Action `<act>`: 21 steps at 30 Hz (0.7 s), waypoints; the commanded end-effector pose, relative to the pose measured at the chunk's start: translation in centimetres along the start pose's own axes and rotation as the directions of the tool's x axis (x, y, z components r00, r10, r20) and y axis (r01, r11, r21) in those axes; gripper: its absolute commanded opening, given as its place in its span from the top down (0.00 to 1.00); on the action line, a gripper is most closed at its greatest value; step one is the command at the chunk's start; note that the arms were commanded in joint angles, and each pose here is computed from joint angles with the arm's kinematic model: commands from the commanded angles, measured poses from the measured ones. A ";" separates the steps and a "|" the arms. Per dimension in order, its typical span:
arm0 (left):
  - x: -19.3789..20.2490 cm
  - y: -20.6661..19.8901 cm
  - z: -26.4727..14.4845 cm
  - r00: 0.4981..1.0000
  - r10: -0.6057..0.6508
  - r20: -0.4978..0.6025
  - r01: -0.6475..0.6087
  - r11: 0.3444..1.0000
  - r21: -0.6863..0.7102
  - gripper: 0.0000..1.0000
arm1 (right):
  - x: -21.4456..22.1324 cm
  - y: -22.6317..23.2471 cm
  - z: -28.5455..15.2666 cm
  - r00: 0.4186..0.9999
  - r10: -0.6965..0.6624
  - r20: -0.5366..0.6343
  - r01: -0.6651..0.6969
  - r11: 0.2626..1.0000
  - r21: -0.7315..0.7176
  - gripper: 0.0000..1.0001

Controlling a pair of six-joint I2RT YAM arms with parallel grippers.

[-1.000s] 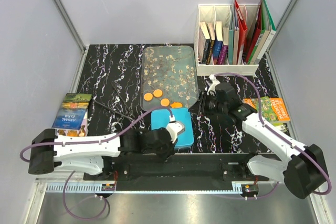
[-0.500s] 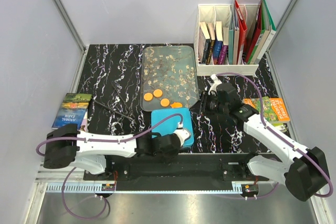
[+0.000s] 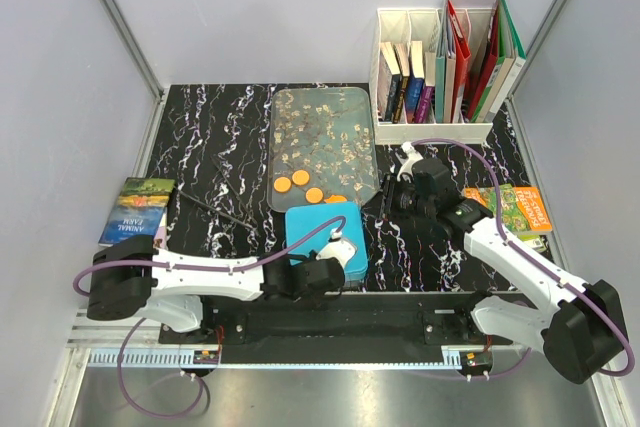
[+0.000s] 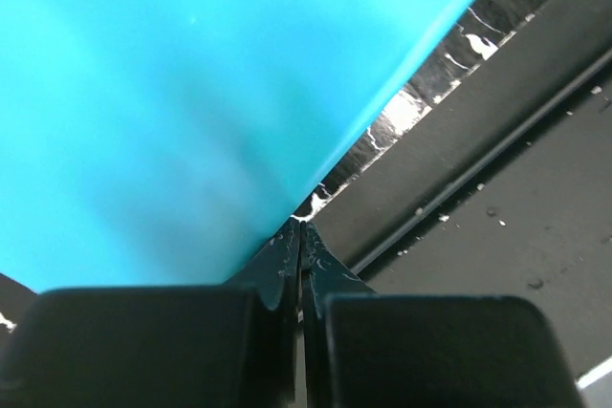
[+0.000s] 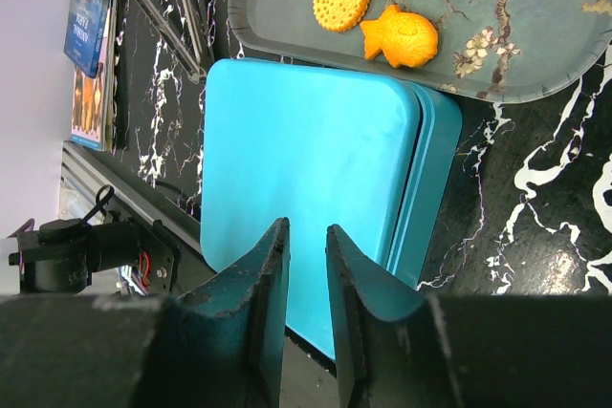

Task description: Pack the cookies

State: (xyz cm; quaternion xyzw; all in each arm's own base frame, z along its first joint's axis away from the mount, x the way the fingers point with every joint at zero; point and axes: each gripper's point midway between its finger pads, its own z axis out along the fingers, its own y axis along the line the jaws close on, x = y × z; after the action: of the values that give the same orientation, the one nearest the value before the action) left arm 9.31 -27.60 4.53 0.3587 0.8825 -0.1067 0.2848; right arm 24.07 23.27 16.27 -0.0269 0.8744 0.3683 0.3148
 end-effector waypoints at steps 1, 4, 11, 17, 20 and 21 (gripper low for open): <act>-3.1 0.7 -0.7 0.993 -0.032 0.109 0.039 0.997 -0.065 1.00 | -1.1 0.5 -0.5 0.999 -0.021 0.041 0.022 1.000 -0.005 0.71; -3.4 0.4 -0.7 0.993 -0.033 0.109 0.039 0.998 -0.056 1.00 | -1.1 0.6 -0.6 0.999 -0.022 0.041 0.022 1.000 -0.007 0.71; -4.5 -0.2 -2.2 0.987 -0.049 0.156 0.051 0.999 -0.012 0.97 | -1.0 0.6 -0.8 0.999 -0.023 0.045 0.023 1.000 -0.006 0.70; -6.6 -0.8 -5.7 0.968 -0.092 0.232 0.073 0.993 0.087 0.87 | -1.3 1.1 -0.9 0.999 -0.022 0.045 0.024 0.999 -0.024 0.70; -7.6 -0.9 -8.0 0.950 -0.133 0.281 0.094 0.985 0.147 0.86 | -1.2 1.5 -0.7 0.999 -0.019 0.031 0.021 0.999 -0.040 0.70; -7.9 -0.7 -8.6 0.942 -0.154 0.299 0.110 0.981 0.160 0.86 | -1.3 1.6 -0.5 0.999 -0.016 0.028 0.017 0.999 -0.049 0.70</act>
State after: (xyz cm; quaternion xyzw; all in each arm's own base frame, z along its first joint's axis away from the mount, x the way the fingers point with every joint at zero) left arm 9.73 -28.42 11.02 0.3289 0.8604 -0.1744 0.3480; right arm 23.70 23.12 16.39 -0.0271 0.8752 0.3686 0.3120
